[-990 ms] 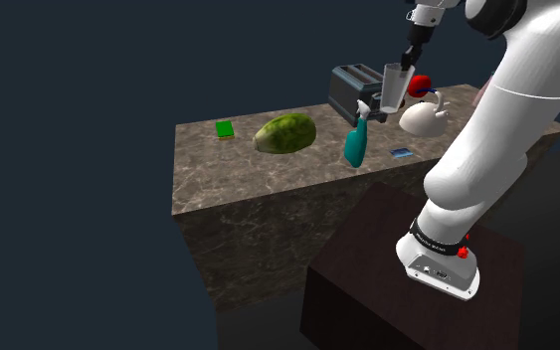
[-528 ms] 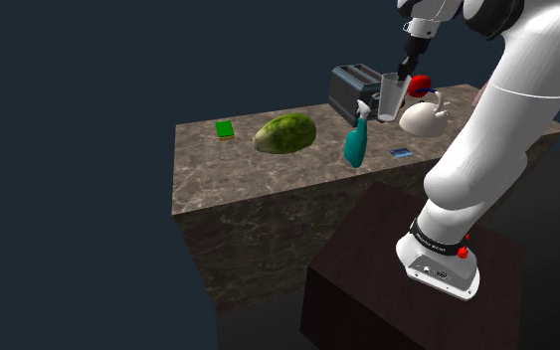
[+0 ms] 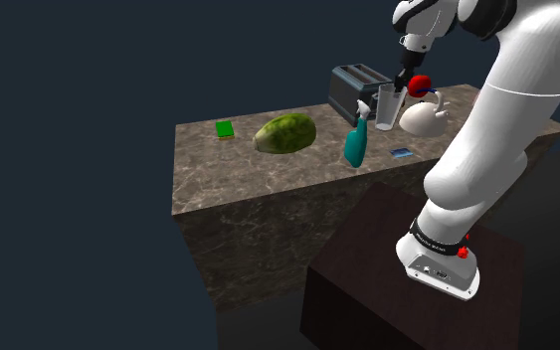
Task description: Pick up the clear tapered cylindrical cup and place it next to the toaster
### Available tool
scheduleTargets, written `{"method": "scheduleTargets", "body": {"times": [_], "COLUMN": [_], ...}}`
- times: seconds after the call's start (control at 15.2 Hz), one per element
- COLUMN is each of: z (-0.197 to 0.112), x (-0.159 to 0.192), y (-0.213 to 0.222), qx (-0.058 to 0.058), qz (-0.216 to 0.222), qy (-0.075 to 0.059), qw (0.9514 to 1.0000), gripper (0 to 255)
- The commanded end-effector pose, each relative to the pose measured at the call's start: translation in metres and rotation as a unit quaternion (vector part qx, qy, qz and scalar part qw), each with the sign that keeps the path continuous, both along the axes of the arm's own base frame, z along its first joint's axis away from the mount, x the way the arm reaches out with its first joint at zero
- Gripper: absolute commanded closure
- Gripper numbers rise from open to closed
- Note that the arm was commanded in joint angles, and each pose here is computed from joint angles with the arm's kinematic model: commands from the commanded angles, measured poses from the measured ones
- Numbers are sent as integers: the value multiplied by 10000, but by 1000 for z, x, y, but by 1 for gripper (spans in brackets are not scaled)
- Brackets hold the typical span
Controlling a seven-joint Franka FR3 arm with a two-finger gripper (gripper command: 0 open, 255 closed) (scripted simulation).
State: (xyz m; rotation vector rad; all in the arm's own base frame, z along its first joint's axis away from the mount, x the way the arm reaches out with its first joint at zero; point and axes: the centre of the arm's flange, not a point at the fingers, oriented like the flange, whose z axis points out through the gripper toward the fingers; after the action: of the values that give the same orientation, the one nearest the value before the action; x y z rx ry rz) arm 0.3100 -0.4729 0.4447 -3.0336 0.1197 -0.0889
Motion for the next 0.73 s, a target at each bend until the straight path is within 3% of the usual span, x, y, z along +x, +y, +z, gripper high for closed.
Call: {"method": "scheduleTargets", "body": {"times": [0.0,0.66], "z": [-10,-52], "x": [0,0], "y": [0,0], "qx": [-3,-3], "qz": [0,0], "qy": [-3,-3], "qw": [10000,10000], "gripper": [255,255]}}
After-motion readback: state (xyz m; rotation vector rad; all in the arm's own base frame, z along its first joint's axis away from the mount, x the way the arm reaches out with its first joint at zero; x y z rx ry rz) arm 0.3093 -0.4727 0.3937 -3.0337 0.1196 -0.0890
